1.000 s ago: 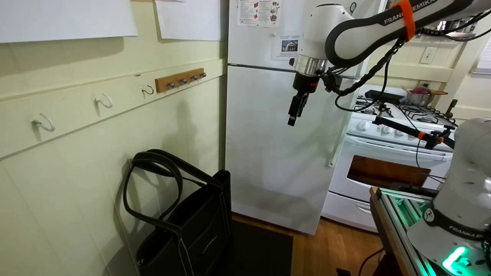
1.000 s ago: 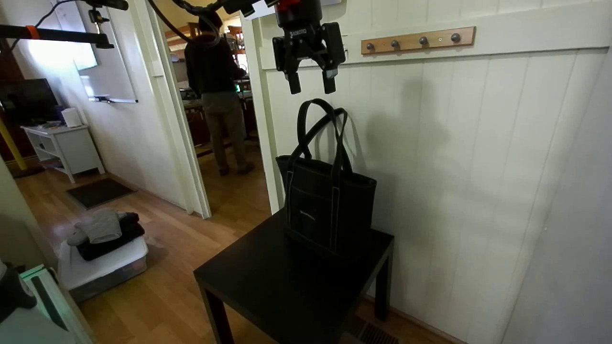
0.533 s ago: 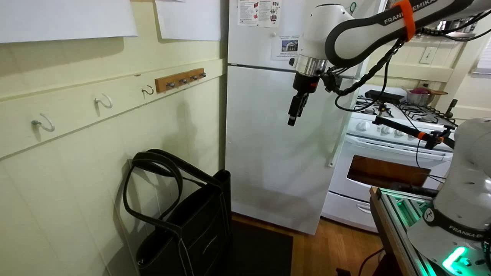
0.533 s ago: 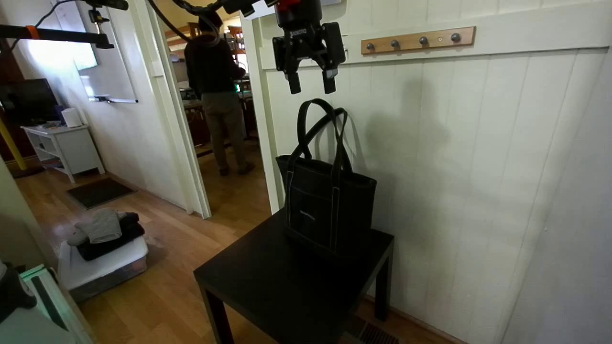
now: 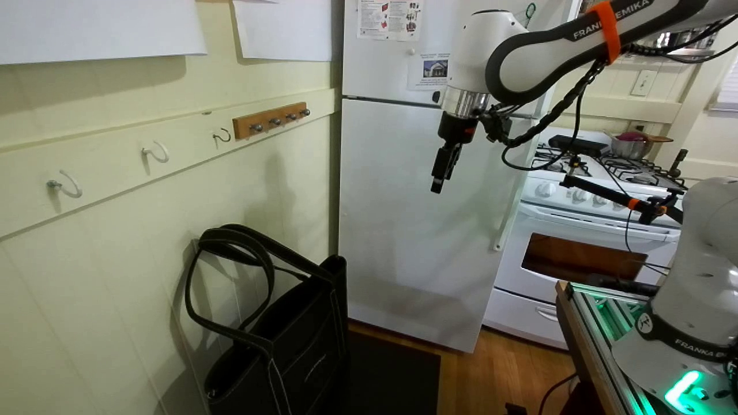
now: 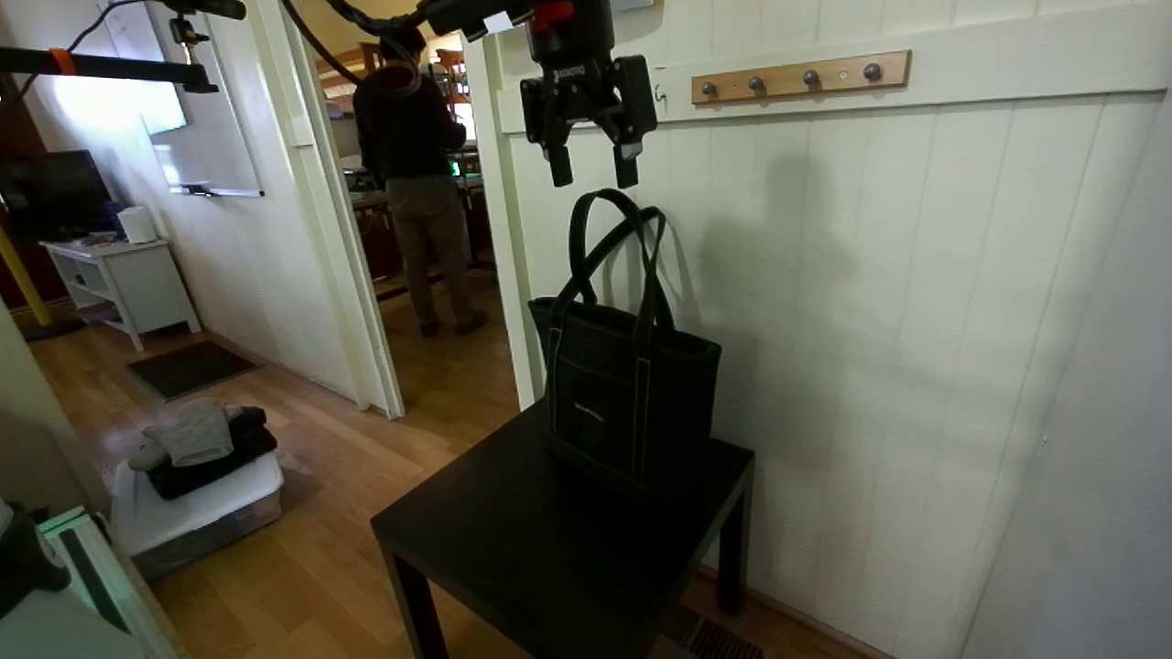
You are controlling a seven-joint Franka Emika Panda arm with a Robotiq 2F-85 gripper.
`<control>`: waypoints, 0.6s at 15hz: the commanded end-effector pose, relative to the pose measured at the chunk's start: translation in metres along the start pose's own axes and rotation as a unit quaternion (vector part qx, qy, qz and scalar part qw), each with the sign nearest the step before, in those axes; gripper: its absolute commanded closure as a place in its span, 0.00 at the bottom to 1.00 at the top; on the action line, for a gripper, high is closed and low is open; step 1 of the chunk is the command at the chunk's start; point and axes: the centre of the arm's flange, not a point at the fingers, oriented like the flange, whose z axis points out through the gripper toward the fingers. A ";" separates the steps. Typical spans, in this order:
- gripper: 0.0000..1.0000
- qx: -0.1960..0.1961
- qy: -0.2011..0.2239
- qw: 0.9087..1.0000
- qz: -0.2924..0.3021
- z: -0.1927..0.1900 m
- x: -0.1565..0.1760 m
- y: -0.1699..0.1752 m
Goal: Put the bag on the hanger
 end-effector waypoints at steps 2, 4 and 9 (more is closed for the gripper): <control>0.00 0.058 -0.001 0.997 -0.051 0.050 0.025 -0.031; 0.00 0.077 0.007 0.994 -0.075 0.066 0.036 -0.045; 0.00 0.098 0.020 0.987 -0.127 0.093 0.060 -0.075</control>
